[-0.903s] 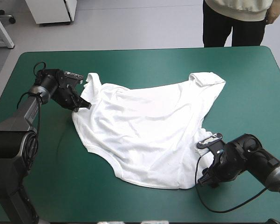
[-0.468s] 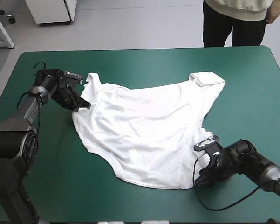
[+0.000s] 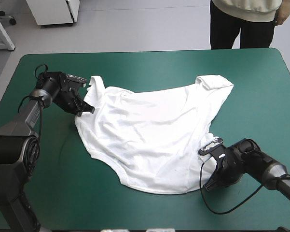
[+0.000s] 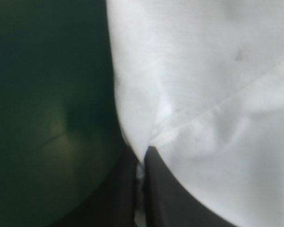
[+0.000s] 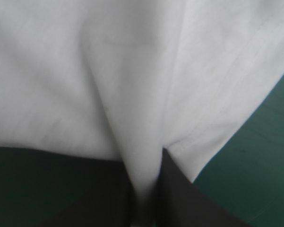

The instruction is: Fold the cloth

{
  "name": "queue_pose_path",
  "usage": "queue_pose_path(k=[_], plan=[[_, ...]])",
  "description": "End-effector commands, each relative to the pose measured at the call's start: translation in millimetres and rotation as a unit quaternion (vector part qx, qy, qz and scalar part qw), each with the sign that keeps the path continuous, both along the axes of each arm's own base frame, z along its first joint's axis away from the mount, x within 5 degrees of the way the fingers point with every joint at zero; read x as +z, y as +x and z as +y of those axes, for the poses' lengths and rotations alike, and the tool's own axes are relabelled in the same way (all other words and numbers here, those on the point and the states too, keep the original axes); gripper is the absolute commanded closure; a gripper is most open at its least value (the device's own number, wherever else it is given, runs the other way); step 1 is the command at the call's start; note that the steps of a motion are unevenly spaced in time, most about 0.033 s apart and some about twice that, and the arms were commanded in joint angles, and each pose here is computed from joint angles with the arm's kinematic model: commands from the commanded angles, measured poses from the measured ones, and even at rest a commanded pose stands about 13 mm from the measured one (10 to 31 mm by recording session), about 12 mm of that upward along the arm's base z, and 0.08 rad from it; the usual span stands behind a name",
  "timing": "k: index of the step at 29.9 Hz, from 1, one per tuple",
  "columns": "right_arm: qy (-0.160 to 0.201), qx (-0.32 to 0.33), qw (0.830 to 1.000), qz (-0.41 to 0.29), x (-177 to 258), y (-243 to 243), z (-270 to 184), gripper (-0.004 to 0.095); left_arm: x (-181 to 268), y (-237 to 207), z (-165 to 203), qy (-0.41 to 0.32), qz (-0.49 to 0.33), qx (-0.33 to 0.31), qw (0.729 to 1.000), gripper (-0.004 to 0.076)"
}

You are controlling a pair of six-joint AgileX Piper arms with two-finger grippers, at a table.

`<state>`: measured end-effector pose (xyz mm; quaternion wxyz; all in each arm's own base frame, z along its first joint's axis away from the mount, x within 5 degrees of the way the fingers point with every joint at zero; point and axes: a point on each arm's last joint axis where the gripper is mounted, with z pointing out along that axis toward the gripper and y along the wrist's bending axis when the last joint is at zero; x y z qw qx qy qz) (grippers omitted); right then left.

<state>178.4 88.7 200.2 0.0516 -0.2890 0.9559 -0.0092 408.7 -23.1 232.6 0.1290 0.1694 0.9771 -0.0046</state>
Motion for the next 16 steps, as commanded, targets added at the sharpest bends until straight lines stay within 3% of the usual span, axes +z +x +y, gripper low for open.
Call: queue_pose_path(k=[1, 9, 16], plan=[[0.030, -0.028, 0.999, 0.032, -14.5, -12.2, 2.5, 0.0921, 32.2, -3.5, -2.3, -0.018, -0.044, 0.006, 0.999, 0.0733], [0.110, -0.052, 0.988, -0.093, 44.3, -19.1, -0.8, 0.0921, 69.5, -16.7, -3.7, -0.034, -0.097, 0.008, 0.995, 0.0733], [0.191, -0.039, 0.947, -0.257, 140.5, -10.5, 1.1, 0.0921, 125.8, -50.6, -3.6, -0.046, -0.159, 0.005, 0.986, 0.0733]])
